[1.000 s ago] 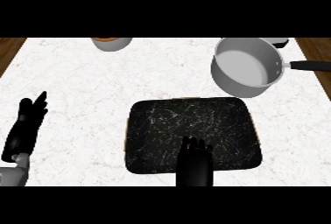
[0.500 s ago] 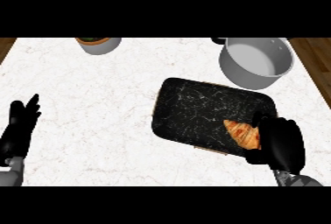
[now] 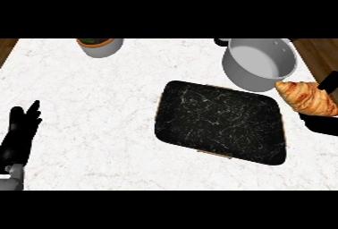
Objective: Pick the croissant from the tray and place it in the pot
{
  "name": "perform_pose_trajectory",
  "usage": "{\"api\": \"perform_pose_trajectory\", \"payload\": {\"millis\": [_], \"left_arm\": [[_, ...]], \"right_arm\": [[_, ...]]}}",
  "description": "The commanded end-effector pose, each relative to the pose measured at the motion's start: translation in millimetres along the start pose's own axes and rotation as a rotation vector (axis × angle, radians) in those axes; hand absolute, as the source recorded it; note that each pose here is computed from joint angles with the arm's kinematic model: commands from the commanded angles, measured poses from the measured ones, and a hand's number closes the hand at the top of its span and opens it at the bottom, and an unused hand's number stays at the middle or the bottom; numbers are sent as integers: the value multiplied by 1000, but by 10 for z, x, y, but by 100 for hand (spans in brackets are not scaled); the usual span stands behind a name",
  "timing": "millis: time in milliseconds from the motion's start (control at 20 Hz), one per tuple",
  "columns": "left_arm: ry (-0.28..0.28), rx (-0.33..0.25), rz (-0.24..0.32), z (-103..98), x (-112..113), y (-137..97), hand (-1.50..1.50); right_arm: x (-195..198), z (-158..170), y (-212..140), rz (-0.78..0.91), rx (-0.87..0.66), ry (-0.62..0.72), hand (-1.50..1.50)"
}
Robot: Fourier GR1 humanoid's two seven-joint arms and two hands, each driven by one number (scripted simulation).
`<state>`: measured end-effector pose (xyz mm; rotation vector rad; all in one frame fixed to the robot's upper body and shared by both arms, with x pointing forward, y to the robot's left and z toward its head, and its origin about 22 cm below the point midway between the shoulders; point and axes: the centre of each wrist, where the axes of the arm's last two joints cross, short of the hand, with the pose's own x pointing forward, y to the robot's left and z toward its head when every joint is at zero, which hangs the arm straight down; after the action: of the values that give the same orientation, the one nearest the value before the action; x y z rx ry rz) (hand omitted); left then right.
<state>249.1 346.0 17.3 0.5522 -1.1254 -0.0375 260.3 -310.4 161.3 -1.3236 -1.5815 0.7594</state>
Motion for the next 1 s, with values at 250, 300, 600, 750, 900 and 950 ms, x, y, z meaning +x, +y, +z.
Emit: {"api": "perform_pose_trajectory", "payload": {"millis": [250, 300, 600, 750, 900, 950], "left_arm": [[-23, -49, -22, 50, 46, -10, 0], [-31, -27, -14, 43, 95, -8, 0], [-69, -59, -36, -27, 104, -220, 0], [-64, -60, -55, -138, 181, -122, 0], [-64, -60, -37, -165, 215, -134, 0], [-69, -66, -35, -92, 326, -300, 0]], "right_arm": [[-925, -417, -1202, -221, -131, -186, 150], [-1035, -432, -1319, -247, -110, -207, 150], [-1187, -841, -1643, -246, 59, -161, 150], [-1148, -1026, -1530, -258, 100, -122, 150], [-968, -1182, -1393, -258, 154, -115, 150], [-1033, -1273, -1446, -260, 167, -108, 150]]}}
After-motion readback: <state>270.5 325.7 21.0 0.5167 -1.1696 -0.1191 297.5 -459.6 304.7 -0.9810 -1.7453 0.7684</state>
